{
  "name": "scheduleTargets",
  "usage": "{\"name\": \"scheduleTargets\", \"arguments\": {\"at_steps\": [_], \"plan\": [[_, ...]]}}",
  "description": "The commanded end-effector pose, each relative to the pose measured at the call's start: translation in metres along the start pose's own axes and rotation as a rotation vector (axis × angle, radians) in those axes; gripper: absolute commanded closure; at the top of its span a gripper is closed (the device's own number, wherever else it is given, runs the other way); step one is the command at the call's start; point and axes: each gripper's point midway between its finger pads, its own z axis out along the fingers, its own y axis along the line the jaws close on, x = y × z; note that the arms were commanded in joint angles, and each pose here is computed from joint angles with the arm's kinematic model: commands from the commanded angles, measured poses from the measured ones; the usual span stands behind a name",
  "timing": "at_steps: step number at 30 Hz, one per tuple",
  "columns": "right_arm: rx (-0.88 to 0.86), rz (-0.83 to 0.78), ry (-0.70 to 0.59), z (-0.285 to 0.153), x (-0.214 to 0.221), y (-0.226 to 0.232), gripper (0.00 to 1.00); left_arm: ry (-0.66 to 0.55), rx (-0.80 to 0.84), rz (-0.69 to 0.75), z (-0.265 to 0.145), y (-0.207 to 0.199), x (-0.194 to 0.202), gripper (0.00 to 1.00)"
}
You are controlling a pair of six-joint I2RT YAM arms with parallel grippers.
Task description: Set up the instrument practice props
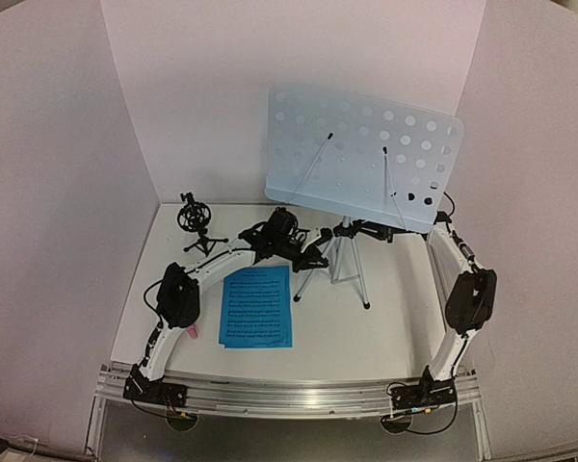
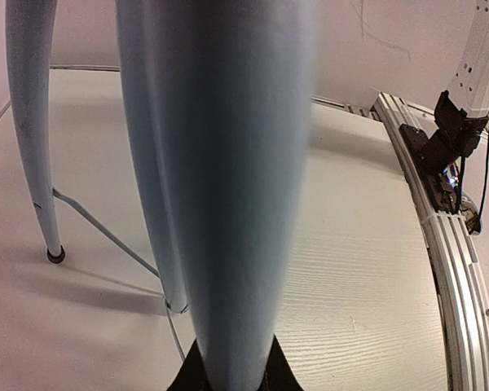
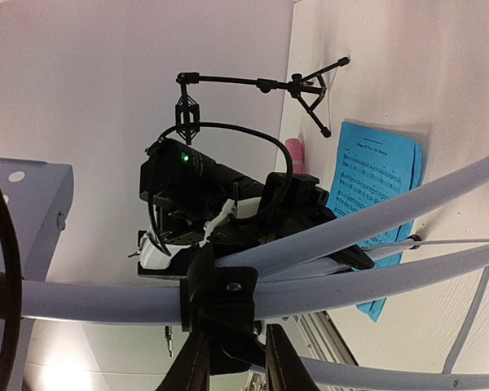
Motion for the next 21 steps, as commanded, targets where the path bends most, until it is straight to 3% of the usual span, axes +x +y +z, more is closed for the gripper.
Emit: {"name": "scheduleTargets", "arguments": {"at_steps": [1,11,14,17,21], "plan": [[-0.073,-0.035,0.053,0.0,0.029,0.071,0.78,0.04,-0.085,0.044,-0.004,0.014,0.005,1.0],[-0.059,-0.035,0.033,-0.005,0.036,0.078,0.77,0.041,-0.089,0.05,-0.004,0.015,0.005,1.0],[-0.033,-0.053,-0.002,-0.01,0.028,0.064,0.71,0.043,-0.086,0.046,-0.004,0.015,0.006,1.0],[0.01,-0.121,-0.063,-0.023,0.014,0.046,0.61,0.043,-0.077,0.046,-0.004,0.013,0.007,1.0],[0.088,-0.309,-0.155,-0.048,-0.008,0.032,0.57,0.035,-0.06,0.043,-0.004,0.009,0.005,1.0]]}}
